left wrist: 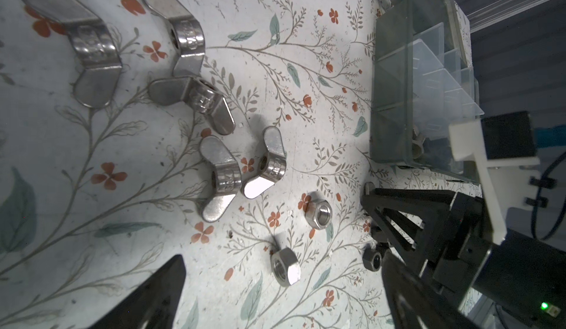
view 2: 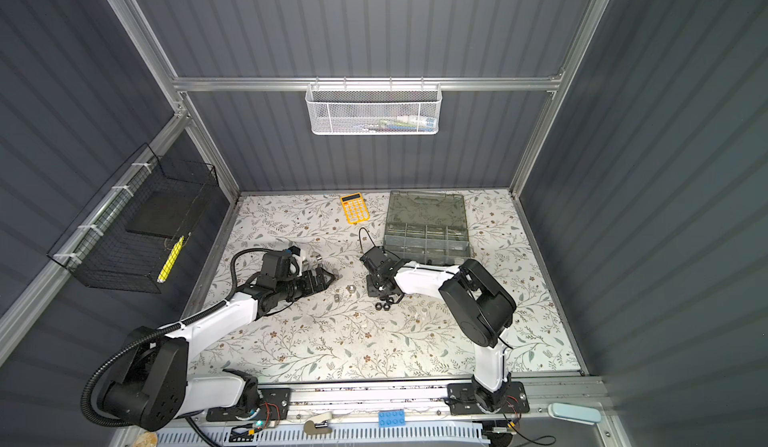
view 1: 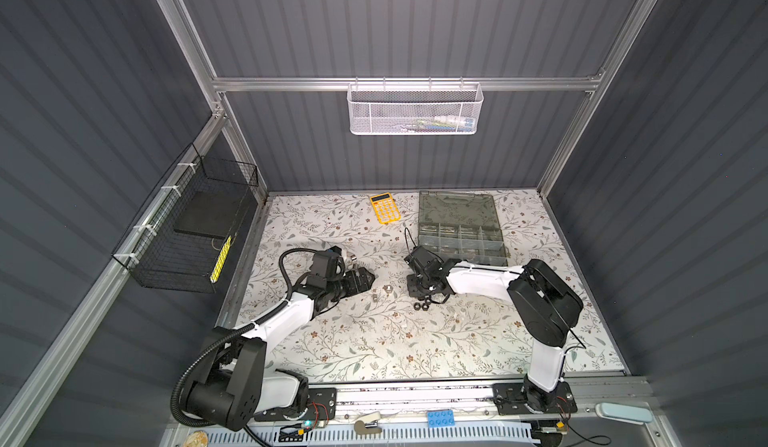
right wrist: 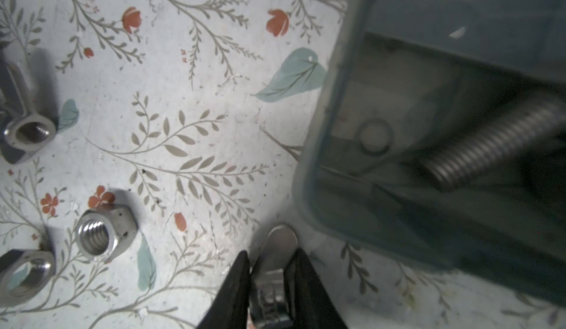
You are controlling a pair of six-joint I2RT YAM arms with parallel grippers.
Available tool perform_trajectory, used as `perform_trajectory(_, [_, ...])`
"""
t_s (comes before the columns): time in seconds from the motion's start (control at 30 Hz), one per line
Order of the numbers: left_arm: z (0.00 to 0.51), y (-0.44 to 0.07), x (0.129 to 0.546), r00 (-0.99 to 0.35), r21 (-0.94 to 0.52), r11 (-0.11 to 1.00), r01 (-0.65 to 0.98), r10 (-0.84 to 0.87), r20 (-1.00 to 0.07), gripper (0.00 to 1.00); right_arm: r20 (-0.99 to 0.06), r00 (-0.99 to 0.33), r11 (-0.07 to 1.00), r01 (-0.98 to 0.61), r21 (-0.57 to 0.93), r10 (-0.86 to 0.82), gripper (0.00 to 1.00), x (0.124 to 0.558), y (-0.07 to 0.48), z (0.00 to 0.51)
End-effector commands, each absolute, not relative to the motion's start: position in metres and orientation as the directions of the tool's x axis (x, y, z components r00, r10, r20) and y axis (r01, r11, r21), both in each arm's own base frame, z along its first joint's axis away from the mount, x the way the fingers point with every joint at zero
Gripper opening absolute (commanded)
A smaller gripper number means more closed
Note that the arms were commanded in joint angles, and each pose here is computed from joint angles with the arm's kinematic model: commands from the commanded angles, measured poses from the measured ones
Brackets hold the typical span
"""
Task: Sort the screws and nuts into containers
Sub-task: 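Lower the right gripper onto a silver wing nut beside the box and close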
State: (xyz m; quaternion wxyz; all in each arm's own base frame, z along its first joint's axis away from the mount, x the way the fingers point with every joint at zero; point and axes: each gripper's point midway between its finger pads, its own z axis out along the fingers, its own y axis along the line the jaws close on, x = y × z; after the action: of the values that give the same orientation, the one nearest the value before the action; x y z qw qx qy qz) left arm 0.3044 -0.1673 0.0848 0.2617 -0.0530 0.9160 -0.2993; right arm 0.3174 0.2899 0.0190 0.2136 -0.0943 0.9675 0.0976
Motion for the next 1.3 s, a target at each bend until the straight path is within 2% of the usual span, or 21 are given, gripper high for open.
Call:
perform_trajectory(0.0, [0.087, -0.166, 0.303, -0.857, -0.587, 0.808, 0.051, -0.266, -0.441, 1.00, -0.405, -0.900, 0.967, -0.226, 0.113, -0.163, 0.23, 0.311, 0.285, 0.011])
perform_trajectory(0.17, [0.086, -0.162, 0.299, -0.856, -0.579, 0.815, 0.041, -0.270, -0.440, 1.00, -0.406, -0.898, 0.965, -0.236, 0.113, -0.172, 0.17, 0.311, 0.289, 0.012])
perform_trajectory(0.4, [0.085, -0.163, 0.300, -0.858, -0.582, 0.812, 0.039, -0.272, -0.436, 1.00, -0.416, -0.892, 0.962, -0.248, 0.119, -0.178, 0.13, 0.312, 0.290, 0.016])
perform_trajectory(1.27, [0.100, -0.170, 0.309, -0.849, -0.609, 0.791, 0.058, -0.282, -0.447, 1.00, -0.497, -0.847, 0.934, -0.312, 0.174, -0.190, 0.11, 0.326, 0.310, 0.066])
